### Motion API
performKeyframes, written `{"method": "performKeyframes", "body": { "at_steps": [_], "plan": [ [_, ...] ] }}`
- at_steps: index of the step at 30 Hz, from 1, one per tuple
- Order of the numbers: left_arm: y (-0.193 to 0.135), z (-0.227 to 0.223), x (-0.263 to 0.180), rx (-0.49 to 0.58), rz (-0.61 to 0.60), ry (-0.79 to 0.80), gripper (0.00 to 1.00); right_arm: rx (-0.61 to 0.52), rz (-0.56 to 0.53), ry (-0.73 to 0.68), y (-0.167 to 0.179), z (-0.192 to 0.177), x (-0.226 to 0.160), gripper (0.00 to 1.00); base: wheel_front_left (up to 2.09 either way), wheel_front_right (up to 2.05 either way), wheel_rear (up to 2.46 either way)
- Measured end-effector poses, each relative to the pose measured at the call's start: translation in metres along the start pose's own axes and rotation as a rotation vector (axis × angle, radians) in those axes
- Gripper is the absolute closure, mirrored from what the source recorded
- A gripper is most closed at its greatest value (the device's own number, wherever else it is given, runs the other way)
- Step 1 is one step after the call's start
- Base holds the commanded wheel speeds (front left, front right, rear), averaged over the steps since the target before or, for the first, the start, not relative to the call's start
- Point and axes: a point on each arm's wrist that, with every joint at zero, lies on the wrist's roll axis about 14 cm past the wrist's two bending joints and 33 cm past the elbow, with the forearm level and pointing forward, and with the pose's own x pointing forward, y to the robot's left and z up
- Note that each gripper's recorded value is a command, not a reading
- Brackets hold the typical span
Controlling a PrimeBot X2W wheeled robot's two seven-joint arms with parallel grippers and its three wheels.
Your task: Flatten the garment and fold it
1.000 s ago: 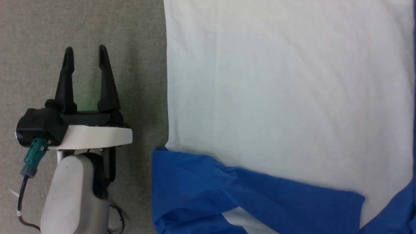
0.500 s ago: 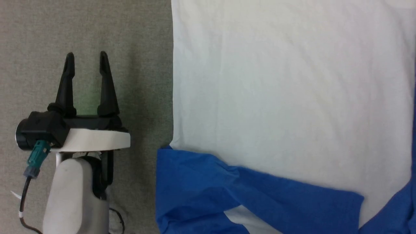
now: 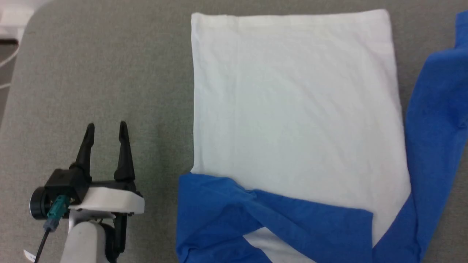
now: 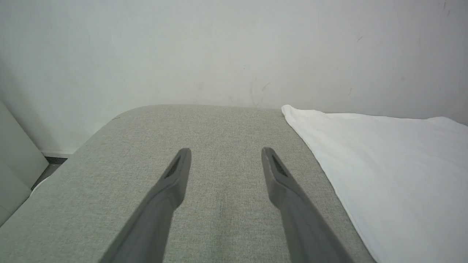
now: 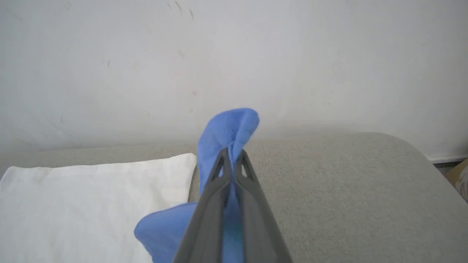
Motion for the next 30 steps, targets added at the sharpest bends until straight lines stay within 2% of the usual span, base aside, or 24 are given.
{"method": "performKeyframes", "body": {
  "at_steps": [7,16,22,27,30],
  "plan": [
    [-0.011,0.025,-0.020,-0.030,-0.028,-0.056,0.00,-0.046,0.135,-0.123,0.033,0.053,-0.084,1.00,0.00,0.00,0.00],
    [-0.023,0.046,-0.028,-0.050,-0.068,-0.108,0.00,-0.083,0.410,-0.091,0.105,0.061,-0.158,1.00,0.00,0.00,0.00],
    [-0.023,0.049,-0.033,-0.053,-0.073,-0.113,0.00,-0.109,0.622,-0.018,0.162,0.043,-0.190,1.00,0.00,0.00,0.00],
    [-0.023,0.047,-0.035,-0.054,-0.073,-0.106,0.00,-0.145,0.781,0.113,0.213,-0.002,-0.212,1.00,0.00,0.00,0.00],
    [-0.023,0.043,-0.034,-0.055,-0.076,-0.096,0.00,-0.174,0.832,0.203,0.235,-0.035,-0.218,1.00,0.00,0.00,0.00]
  ]
}}
